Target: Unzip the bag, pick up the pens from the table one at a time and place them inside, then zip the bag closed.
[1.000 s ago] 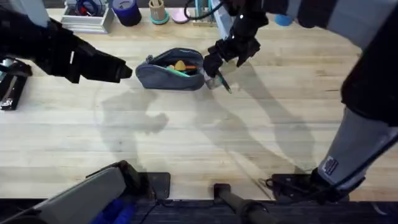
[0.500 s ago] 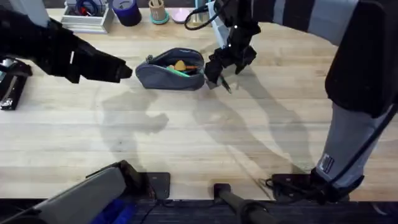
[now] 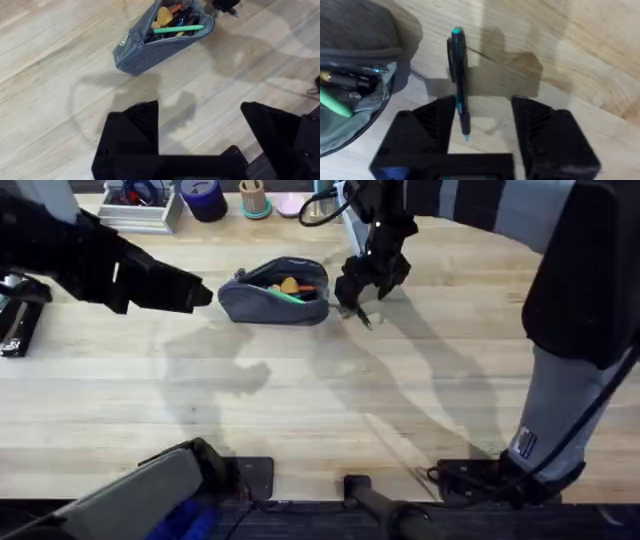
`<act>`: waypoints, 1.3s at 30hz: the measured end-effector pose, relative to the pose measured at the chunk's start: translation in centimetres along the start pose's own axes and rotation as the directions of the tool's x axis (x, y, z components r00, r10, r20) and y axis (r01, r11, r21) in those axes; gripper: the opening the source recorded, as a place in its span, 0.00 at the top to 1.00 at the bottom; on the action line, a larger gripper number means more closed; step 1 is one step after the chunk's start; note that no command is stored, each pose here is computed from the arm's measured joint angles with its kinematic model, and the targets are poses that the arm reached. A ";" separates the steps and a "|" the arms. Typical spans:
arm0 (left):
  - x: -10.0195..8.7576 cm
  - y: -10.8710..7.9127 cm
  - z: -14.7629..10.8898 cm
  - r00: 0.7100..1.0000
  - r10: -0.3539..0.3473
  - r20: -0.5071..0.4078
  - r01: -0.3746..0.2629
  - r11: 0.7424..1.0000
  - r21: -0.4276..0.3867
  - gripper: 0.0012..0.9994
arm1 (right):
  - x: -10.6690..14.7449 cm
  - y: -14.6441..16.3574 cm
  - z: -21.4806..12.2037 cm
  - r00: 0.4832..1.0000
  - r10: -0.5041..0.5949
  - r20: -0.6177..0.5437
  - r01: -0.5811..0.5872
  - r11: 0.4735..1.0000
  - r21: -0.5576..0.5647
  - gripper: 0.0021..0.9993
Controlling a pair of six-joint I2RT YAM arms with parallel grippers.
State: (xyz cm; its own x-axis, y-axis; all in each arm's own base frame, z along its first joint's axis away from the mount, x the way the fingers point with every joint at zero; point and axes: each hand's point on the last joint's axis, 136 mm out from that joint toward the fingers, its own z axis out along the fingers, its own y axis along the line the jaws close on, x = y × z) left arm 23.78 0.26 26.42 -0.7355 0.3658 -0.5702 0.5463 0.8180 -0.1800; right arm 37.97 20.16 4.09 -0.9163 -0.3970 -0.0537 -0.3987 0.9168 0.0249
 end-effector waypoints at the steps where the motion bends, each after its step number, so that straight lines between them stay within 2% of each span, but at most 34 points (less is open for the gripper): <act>1: 0.0 0.0 0.0 1.000 0.000 0.000 0.000 1.000 0.000 0.00 | 0.0 0.0 0.0 1.000 0.002 0.000 -0.002 1.000 0.001 0.36; 5: 0.0 0.0 0.0 1.000 0.000 0.000 0.000 1.000 0.000 0.00 | 0.0 0.4 0.0 1.000 -0.006 0.000 0.006 1.000 0.004 0.50; 8: 0.0 0.0 0.0 1.000 0.000 0.000 0.000 1.000 0.000 0.00 | 0.1 0.8 0.0 1.000 -0.018 0.000 0.018 1.000 0.006 0.53; 11: 0.0 0.0 0.0 1.000 0.000 0.000 0.000 1.000 0.000 0.00 | 0.2 1.2 0.0 1.000 -0.027 -0.003 0.027 1.000 0.006 0.62; 15: 0.0 0.0 0.0 1.000 0.000 0.000 0.000 1.000 0.000 0.00 | 0.4 1.3 0.0 1.000 -0.029 -0.009 0.030 1.000 0.009 0.89; 17: 0.0 0.0 0.0 1.000 0.000 0.000 0.000 1.000 0.000 0.00 | 0.4 1.3 0.0 1.000 -0.029 -0.010 0.029 1.000 0.010 0.96; 39: 0.0 0.0 0.0 1.000 0.000 0.000 0.000 1.000 0.000 0.00 | 0.3 1.2 -0.2 1.000 -0.029 -0.011 0.029 0.999 0.014 0.97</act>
State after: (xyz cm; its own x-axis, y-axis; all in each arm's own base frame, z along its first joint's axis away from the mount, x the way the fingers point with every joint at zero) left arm 23.78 0.26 26.42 -0.7355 0.3658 -0.5703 0.5464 0.8180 -0.1799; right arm 37.17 21.10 4.28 -0.9046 -0.4241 -0.0435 -0.4249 0.9052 0.0094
